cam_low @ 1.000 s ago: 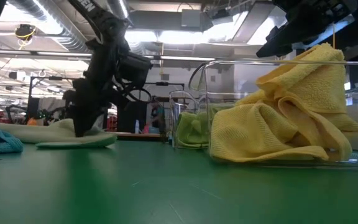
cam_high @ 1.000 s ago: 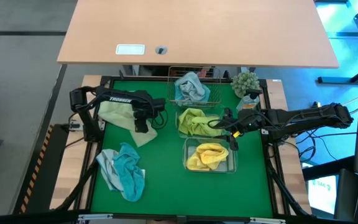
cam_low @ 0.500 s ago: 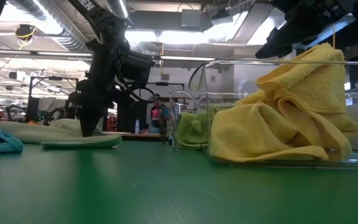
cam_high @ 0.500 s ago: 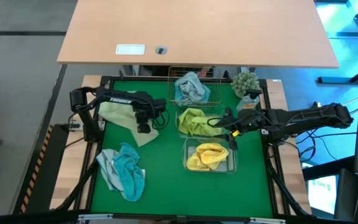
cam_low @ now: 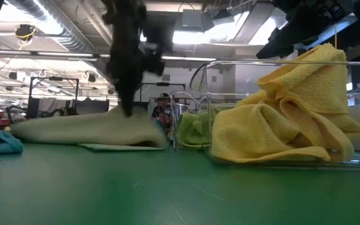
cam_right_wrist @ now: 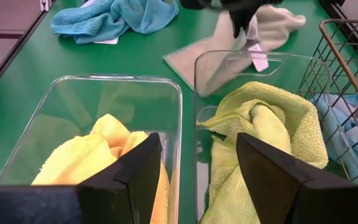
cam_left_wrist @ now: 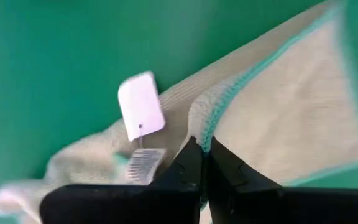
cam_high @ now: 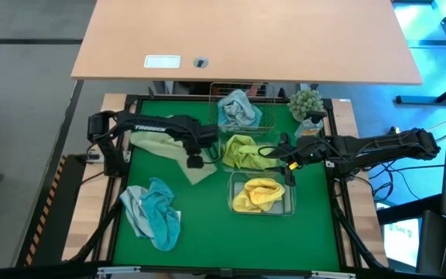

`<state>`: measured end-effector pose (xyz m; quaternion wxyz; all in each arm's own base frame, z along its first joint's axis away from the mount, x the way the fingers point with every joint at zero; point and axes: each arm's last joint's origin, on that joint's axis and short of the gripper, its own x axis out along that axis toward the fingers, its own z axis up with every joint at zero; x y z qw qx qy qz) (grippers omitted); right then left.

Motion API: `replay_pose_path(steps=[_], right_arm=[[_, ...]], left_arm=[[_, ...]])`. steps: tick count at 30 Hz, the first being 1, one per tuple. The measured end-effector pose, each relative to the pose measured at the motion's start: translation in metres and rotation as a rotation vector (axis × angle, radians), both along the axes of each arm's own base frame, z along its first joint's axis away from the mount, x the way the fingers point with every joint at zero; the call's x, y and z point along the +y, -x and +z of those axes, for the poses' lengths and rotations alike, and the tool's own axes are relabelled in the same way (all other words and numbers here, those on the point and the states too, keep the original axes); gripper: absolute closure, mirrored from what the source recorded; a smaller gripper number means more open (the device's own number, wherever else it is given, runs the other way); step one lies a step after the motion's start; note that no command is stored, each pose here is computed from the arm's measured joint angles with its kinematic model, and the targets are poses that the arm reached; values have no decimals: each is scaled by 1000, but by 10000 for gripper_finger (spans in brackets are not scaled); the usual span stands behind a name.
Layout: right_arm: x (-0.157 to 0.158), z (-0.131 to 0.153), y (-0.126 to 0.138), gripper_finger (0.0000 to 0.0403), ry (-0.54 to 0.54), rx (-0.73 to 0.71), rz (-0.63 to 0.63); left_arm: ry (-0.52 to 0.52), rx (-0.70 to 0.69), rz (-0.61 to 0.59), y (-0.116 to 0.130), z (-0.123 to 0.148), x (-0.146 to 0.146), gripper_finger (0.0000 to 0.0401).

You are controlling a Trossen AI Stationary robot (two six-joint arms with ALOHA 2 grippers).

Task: Sort microfiber towel by color & place in baskets
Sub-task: Put the light green microfiber towel into the top transparent bin

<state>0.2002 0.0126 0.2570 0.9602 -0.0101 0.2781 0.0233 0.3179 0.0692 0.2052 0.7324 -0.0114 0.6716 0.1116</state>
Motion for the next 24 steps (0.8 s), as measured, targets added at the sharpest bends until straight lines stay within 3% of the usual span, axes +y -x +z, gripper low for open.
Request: replay_pose_path(steps=[6, 12, 18, 24], right_arm=[[0, 2, -1, 194, -1, -25, 0], [0, 13, -8, 194, 8, -159, -16], [-3, 15, -21, 194, 102, -241, -124], [-3, 10, -36, 194, 184, -272, -102]], left_arm=[[-41, -184, -48, -28, 51, -12, 400], [-72, -377, -78, -45, 107, -22, 401], [-120, -555, -85, -52, 156, -30, 401], [-144, -762, -93, -58, 194, -35, 401]])
